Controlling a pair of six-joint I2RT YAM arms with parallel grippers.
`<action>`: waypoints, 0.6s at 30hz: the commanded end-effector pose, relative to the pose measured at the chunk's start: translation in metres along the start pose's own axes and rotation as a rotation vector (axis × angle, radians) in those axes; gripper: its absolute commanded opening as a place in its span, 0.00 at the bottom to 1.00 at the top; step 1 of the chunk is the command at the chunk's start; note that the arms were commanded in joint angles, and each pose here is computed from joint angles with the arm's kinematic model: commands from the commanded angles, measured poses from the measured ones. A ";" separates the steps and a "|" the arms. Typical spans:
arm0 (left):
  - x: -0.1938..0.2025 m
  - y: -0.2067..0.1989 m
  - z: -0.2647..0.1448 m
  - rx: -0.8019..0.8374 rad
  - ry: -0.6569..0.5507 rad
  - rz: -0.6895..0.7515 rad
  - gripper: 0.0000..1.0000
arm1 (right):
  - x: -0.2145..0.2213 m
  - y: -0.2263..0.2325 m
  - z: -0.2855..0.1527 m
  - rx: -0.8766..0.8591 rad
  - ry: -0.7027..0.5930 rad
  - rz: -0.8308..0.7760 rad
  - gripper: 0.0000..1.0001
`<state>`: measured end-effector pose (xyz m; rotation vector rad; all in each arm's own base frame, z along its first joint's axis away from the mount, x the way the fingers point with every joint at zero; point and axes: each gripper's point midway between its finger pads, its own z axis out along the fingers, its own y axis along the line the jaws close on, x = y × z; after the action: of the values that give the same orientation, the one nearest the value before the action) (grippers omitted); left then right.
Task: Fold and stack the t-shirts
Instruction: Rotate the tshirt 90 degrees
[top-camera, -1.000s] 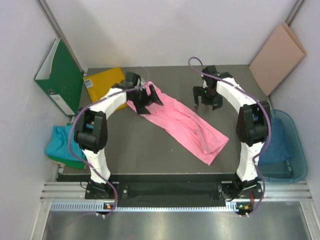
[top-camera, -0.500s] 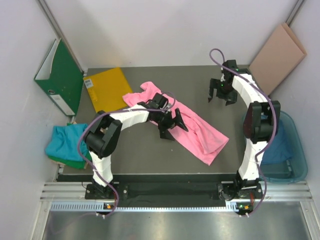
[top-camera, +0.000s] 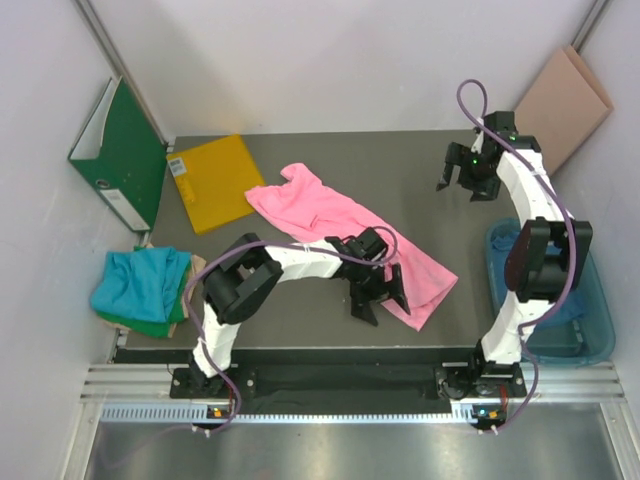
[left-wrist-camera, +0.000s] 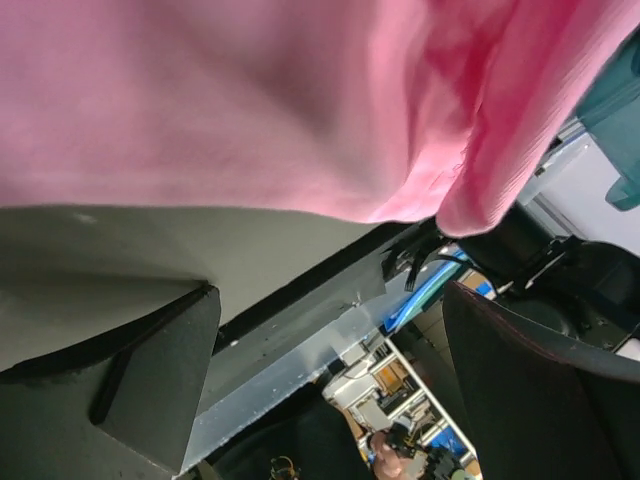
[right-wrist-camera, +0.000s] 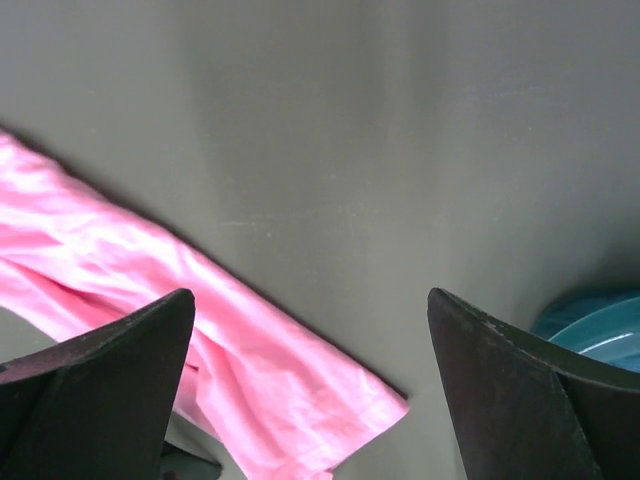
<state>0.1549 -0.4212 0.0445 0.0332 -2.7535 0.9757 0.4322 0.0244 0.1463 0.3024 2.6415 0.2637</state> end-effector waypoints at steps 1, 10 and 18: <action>-0.018 -0.008 0.018 -0.034 -0.079 0.015 0.97 | -0.011 0.016 -0.027 -0.078 -0.084 -0.006 1.00; -0.034 -0.009 0.058 -0.093 -0.077 0.011 0.38 | -0.016 0.026 -0.041 -0.134 -0.110 -0.001 1.00; -0.009 0.048 0.041 -0.287 -0.047 -0.018 0.00 | -0.014 0.027 -0.043 -0.160 -0.107 0.012 1.00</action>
<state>0.1705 -0.4732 0.0214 0.0144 -2.7919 0.9457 0.4264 0.0395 0.1682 0.2859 2.5891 0.4067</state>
